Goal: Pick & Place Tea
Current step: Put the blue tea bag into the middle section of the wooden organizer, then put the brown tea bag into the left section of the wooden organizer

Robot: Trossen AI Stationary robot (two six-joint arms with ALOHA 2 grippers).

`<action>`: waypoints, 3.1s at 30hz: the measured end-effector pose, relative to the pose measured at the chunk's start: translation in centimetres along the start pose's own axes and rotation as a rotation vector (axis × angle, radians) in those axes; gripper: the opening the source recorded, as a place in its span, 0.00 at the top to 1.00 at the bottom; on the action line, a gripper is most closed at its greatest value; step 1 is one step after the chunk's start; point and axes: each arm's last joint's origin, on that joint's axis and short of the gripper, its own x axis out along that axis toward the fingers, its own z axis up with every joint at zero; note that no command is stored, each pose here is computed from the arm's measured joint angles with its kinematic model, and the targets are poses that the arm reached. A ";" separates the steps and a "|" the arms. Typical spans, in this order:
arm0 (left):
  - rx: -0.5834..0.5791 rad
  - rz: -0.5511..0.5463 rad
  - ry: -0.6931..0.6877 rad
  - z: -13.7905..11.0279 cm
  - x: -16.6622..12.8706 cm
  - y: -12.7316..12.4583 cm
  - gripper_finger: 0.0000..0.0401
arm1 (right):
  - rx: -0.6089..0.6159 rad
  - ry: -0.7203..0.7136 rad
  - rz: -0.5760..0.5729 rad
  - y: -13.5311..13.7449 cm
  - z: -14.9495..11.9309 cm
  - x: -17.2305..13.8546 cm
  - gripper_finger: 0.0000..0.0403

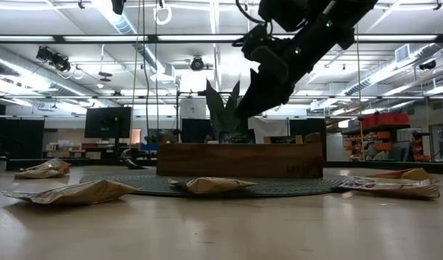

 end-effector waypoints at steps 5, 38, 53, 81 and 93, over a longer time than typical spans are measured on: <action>0.000 0.001 0.002 0.0 0.0 0.0 0.67 | 0.059 -0.021 0.005 -0.2 0.6 -1.3 0.59; -0.001 0.019 0.093 -0.9 0.0 0.2 0.67 | 0.394 0.500 0.613 4.0 -2.3 -9.3 0.60; -0.027 0.020 0.092 -0.9 0.0 0.2 0.67 | 0.752 0.430 0.689 6.8 -10.4 -9.9 0.63; -0.045 0.020 0.088 -0.9 0.0 0.2 0.67 | 1.338 0.426 0.258 6.8 -18.2 -8.5 0.63; -0.046 0.020 0.088 -0.9 0.0 0.2 0.67 | 1.355 0.418 0.271 7.5 -18.0 -6.8 0.63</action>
